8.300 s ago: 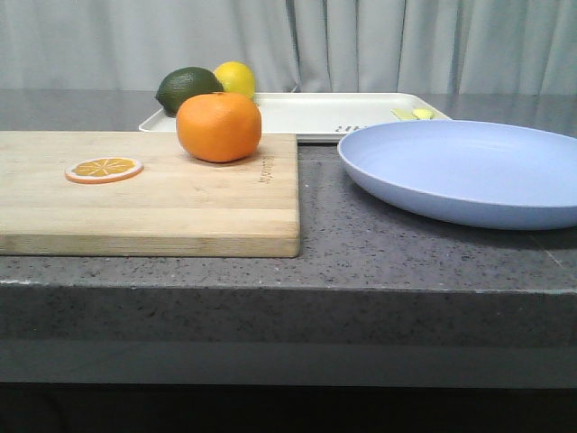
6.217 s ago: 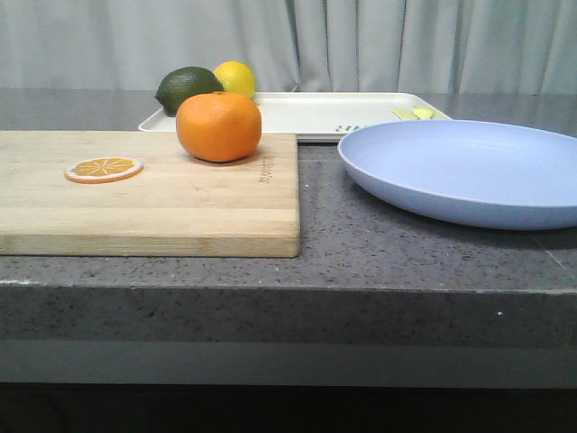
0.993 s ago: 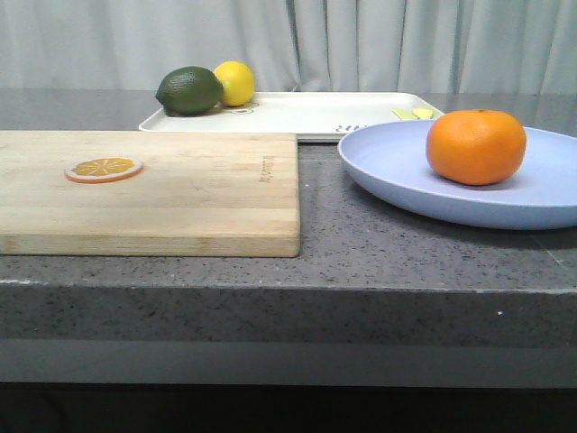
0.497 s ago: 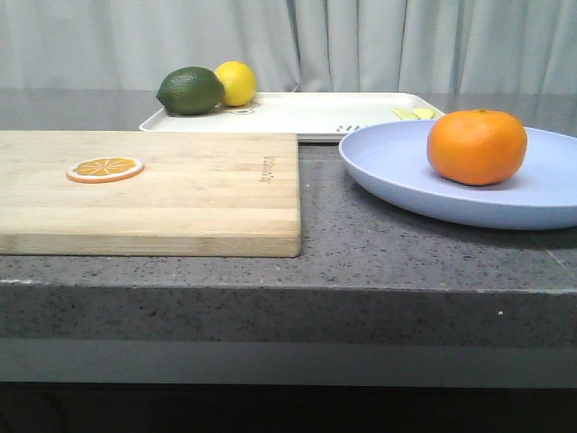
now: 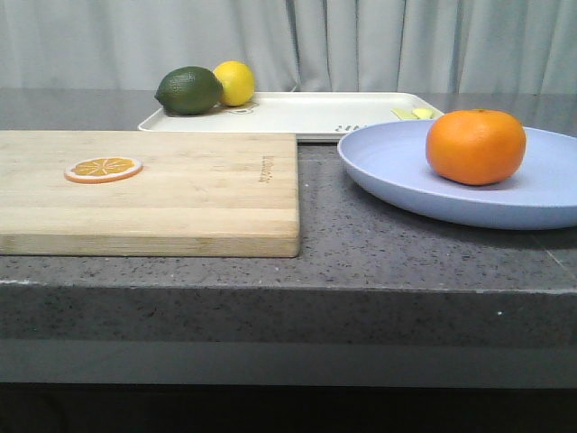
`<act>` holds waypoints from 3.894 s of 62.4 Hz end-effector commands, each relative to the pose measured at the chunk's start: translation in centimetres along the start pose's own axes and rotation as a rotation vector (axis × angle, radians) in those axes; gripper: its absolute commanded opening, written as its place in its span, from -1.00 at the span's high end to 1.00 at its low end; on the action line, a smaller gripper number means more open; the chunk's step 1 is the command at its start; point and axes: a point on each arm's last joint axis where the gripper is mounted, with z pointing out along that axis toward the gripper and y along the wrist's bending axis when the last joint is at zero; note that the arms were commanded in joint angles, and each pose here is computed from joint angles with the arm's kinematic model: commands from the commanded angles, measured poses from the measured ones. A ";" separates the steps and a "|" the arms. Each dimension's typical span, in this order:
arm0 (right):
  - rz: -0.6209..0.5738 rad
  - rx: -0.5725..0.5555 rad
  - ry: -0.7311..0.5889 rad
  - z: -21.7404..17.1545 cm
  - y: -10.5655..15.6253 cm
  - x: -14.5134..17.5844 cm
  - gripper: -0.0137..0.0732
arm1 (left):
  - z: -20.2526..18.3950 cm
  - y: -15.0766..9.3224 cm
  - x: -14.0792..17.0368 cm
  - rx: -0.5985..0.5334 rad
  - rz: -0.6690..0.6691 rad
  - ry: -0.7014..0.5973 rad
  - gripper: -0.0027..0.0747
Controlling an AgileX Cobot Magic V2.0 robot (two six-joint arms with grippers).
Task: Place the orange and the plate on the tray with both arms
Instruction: 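Move the right gripper to the rim of the blue plate, then grip the plate rim with the right gripper and lift it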
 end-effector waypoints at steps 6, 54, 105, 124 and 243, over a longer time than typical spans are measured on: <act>-0.063 -0.058 -0.067 2.3 0.9 -3.9 -0.83 | -0.6 0.0 -1.4 0.001 -0.022 -0.102 -0.67; -0.080 -0.086 0.030 11.2 1.7 -6.8 -0.83 | -0.6 0.0 -1.4 0.001 -0.022 -0.102 -0.67; 0.455 0.051 0.289 11.6 -8.5 -2.6 -0.83 | -0.6 0.0 -1.4 0.001 -0.022 -0.102 -0.67; 0.601 -0.122 0.350 14.8 -9.3 -1.3 -0.83 | -0.6 0.0 -1.4 0.001 -0.022 -0.102 -0.67; 0.792 -0.342 0.344 16.3 -7.6 -5.1 0.84 | -0.6 0.0 -1.6 0.000 -0.022 -0.123 -0.67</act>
